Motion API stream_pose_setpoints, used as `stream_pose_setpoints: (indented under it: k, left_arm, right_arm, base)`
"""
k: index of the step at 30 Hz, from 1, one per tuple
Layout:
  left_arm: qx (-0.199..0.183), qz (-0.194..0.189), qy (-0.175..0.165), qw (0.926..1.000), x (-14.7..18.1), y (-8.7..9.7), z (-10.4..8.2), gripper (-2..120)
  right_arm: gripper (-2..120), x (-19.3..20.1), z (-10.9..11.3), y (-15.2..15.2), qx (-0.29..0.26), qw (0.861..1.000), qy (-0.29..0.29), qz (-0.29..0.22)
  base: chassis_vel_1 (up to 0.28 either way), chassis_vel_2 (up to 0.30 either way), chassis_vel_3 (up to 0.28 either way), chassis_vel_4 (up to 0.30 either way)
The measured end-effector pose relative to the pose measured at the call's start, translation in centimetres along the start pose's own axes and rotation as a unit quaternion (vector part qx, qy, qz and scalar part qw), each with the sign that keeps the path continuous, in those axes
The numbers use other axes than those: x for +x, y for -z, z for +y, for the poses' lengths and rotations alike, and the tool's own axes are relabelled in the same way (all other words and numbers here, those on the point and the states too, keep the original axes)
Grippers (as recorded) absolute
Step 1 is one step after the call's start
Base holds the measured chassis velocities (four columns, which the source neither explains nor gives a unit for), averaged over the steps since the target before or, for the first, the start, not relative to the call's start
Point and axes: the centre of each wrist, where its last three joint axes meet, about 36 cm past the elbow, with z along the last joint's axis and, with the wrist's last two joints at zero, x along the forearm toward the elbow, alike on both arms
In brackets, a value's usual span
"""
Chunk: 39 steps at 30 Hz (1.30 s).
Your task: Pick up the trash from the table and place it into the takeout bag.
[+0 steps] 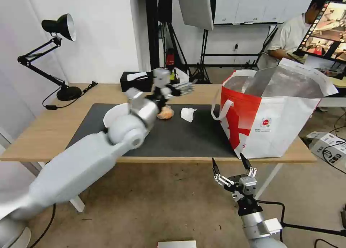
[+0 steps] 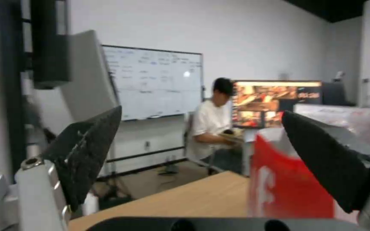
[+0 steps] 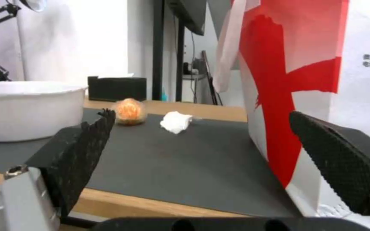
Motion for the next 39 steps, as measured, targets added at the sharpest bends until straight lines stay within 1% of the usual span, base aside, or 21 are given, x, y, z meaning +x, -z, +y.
stream_pose_setpoints:
  k: [1,3,4,5,7,8,11,12,14,15,19,20,23,24,26,29,31,32,36,37,39]
  left_arm:
    - [0.0,0.0,0.0,1.0,0.0,0.0,0.0,100]
    - [-0.011,0.003,0.024,0.9996,2.6,-0.9,0.6,100]
    - [-0.016,0.003,0.033,0.9993,3.4,-1.1,0.8,100]
    - [-0.016,0.003,0.033,0.9993,3.4,-1.1,0.8,100]
    - [-0.029,0.004,0.054,0.9981,5.7,-1.6,1.2,100]
    - [-0.029,0.004,0.054,0.9981,5.7,-1.6,1.2,100]
    - [-0.045,0.012,0.079,0.9958,9.2,-2.3,0.9,100]
    - [-0.045,0.012,0.079,0.9958,9.2,-2.3,0.9,100]
    - [-0.061,0.017,0.099,0.9931,10.9,-2.8,0.6,100]
    - [-0.061,0.017,0.099,0.9931,10.9,-2.8,0.6,100]
    - [-0.091,0.025,0.144,0.9852,14.8,-4.4,0.3,100]
    - [-0.091,0.025,0.144,0.9852,14.8,-4.4,0.3,100]
    - [-0.087,0.033,0.176,0.9799,17.7,-5.1,-0.4,100]
    - [-0.087,0.033,0.176,0.9799,17.7,-5.1,-0.4,100]
    - [-0.081,0.042,0.187,0.9782,19.2,-5.2,-0.8,100]
    - [-0.089,0.054,0.185,0.9772,20.7,-5.1,-0.7,100]
    - [-0.1,0.071,0.192,0.9736,22.9,-5.5,-0.9,100]
    - [-0.1,0.071,0.192,0.9736,22.9,-5.5,-0.9,100]
    - [-0.122,0.092,0.21,0.9657,26.2,-6.9,-2.3,100]
    - [-0.122,0.092,0.21,0.9657,26.2,-6.9,-2.3,100]
    - [-0.127,0.101,0.218,0.9624,27.4,-7.6,-3.0,100]
  right_arm:
    - [100,0.0,0.0,0.0,0.0,1.0,0.0,0.0]
    - [100,-0.1,0.2,-0.1,-0.001,1.0,0.003,0.0]
    - [100,-0.1,0.4,-0.1,0.0,1.0,0.004,0.0]
    - [100,-0.1,0.4,-0.1,0.0,1.0,0.004,0.0]
    - [100,0.0,0.8,-0.2,-0.001,1.0,0.005,0.001]
    - [100,0.0,0.8,-0.2,-0.001,1.0,0.005,0.001]
    - [100,0.1,1.1,-0.3,0.0,1.0,0.005,0.003]
    - [100,0.1,1.1,-0.3,0.0,1.0,0.005,0.003]
    - [100,0.2,1.3,-0.4,0.0,1.0,0.006,0.003]
    - [100,0.2,1.3,-0.4,0.0,1.0,0.006,0.003]
    - [100,0.3,1.8,-0.4,-0.003,1.0,0.008,0.003]
    - [100,0.3,1.8,-0.4,-0.003,1.0,0.008,0.003]
    - [100,0.4,1.9,-0.4,-0.004,1.0,0.009,0.003]
    - [100,0.4,1.9,-0.4,-0.004,1.0,0.009,0.003]
    - [100,0.3,1.9,-0.4,-0.003,1.0,0.01,0.002]
    - [100,0.3,2.0,-0.3,-0.003,1.0,0.01,0.001]
    - [100,0.4,2.0,-0.1,-0.004,1.0,0.01,0.001]
    - [100,0.4,2.0,-0.1,-0.004,1.0,0.01,0.001]
    - [100,0.4,2.1,0.0,-0.005,1.0,0.004,0.002]
    - [100,0.4,2.1,0.0,-0.005,1.0,0.004,0.002]
    - [100,0.4,2.0,0.0,-0.001,1.0,-0.002,0.007]
  base:
    - [0.0,0.0,0.0,0.0]
    - [0.0,0.0,0.0,0.0]
    - [0.0,0.0,0.0,0.0]
    - [0.0,0.0,0.0,0.0]
    - [0.0,0.0,0.0,0.0]
    - [0.0,0.0,0.0,0.0]
    - [0.0,0.0,0.0,0.0]
    - [0.0,0.0,0.0,0.0]
    - [0.0,0.0,0.0,0.0]
    - [0.0,0.0,0.0,0.0]
    - [0.0,0.0,0.0,0.0]
    - [0.0,0.0,0.0,0.0]
    - [0.0,0.0,0.0,0.0]
    - [0.0,0.0,0.0,0.0]
    - [0.0,0.0,0.0,0.0]
    - [0.0,0.0,0.0,0.0]
    - [0.0,0.0,0.0,0.0]
    - [0.0,0.0,0.0,0.0]
    - [0.0,0.0,0.0,0.0]
    - [0.0,0.0,0.0,0.0]
    - [0.0,0.0,0.0,0.0]
